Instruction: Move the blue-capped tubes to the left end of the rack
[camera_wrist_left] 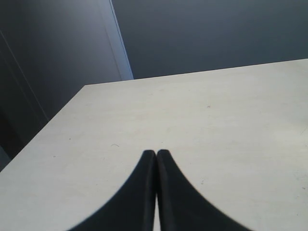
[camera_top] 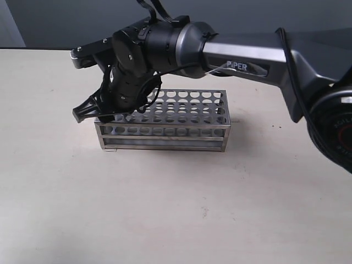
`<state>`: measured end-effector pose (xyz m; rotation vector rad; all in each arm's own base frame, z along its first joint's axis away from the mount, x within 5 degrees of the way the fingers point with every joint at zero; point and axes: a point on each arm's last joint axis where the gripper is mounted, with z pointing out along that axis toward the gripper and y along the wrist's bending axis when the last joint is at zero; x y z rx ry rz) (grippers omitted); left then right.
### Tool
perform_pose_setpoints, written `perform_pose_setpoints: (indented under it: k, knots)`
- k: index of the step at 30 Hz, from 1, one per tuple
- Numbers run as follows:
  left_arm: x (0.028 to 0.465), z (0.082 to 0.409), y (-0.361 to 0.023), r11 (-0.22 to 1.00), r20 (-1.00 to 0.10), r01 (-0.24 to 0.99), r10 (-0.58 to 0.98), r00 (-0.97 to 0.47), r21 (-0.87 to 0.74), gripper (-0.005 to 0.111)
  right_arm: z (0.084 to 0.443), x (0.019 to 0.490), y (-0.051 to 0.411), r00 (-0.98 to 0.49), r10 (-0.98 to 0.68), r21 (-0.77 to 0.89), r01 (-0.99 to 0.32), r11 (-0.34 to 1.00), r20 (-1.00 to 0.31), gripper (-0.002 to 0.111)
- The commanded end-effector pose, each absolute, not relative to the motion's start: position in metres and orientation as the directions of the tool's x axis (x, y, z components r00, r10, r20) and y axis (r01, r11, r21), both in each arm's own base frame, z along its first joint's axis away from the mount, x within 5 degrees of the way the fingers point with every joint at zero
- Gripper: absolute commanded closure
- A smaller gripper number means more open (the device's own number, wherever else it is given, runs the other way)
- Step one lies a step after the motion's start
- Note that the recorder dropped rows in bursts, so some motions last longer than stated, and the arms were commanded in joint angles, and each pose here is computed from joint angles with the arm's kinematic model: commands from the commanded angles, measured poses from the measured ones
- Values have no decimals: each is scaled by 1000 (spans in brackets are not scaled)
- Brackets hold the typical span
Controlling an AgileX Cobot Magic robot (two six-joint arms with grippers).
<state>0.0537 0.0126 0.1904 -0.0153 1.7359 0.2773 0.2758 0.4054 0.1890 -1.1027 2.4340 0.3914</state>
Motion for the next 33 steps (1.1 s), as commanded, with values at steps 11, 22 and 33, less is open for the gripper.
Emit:
perform_pose_setpoints:
  k: [11,22,33]
  knots:
    - [54,192,13,970,-974,-169,143,-175,173,106,250,260,379,-594,-668,56,-765,642,-448,57]
    - [54,192,13,970,-974,-169,143,-175,173,106,291,241,354,-605,-702,53,-770,635,-375,78]
    - [54,192,13,970,-974,-169,143,-175,173,106,390,135,336,-376,-770,31,-906,421,-515,109]
